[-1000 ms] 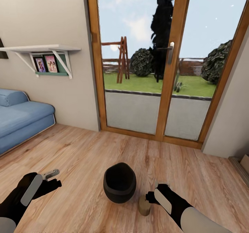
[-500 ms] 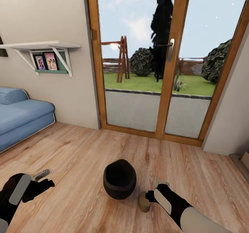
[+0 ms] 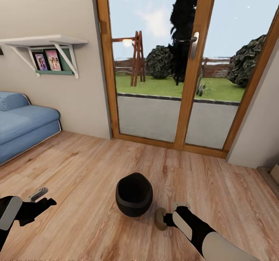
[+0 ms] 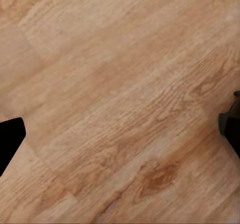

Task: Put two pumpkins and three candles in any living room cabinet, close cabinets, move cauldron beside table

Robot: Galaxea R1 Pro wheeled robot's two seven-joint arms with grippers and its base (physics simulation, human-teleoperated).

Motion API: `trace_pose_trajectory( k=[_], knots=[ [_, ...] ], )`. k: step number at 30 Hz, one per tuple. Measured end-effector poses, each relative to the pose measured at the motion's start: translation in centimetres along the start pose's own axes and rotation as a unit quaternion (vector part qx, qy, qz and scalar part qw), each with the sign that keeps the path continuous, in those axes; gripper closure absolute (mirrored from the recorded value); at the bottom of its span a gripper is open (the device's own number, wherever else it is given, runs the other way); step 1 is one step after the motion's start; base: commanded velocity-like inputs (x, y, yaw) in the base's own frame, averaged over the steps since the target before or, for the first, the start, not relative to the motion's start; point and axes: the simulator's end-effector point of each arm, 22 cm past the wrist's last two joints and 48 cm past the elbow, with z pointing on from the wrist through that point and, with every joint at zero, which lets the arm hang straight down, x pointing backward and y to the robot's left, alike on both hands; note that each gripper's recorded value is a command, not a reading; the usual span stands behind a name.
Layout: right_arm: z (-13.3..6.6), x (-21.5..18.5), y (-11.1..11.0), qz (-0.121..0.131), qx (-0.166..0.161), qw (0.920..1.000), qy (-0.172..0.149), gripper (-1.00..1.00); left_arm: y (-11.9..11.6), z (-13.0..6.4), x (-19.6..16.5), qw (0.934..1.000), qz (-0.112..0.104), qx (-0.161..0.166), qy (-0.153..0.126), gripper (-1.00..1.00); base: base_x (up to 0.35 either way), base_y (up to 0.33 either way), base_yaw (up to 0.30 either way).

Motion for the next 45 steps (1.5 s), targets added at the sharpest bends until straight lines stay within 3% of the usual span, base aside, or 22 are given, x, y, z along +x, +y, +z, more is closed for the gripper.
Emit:
trace_pose_trajectory(
  k=[7, 16, 20, 28, 45],
  knots=[
    [1.1, 1.0, 0.0, 0.0, 0.001, 0.9999, 0.012, -1.0, -0.6, 1.2, 0.8, 0.9998, -0.001, 0.016, 0.011, -1.0, 0.0, 0.0, 0.0],
    [1.9, 1.8, 0.0, 0.0, 0.002, 0.9998, 0.021, -1.0, -5.1, 0.5, 0.0, 0.9903, -0.007, 0.139, 0.008, -1.0, 0.0, 0.0, 0.0],
    [1.9, 1.8, 0.0, 0.0, 0.002, 0.9998, 0.021, -1.0, -6.4, -0.1, -0.2, 0.9848, -0.008, 0.173, 0.007, -1.0, 0.002, 0.0, 0.0],
    [1.9, 1.1, 0.3, 0.006, -0.005, 1.0, 0.005, -1.0, -5.2, -0.6, -1.2, 0.9856, -0.007, 0.169, 0.001, -1.0, 0.105, 0.068, 0.0],
    [1.9, 1.0, 0.4, 0.007, -0.007, 0.9999, 0.003, -1.0, -5.0, -0.6, -1.3, 0.986, -0.006, 0.166, 0.0, -1.0, 0.179, 0.016, 0.0]
  ],
)
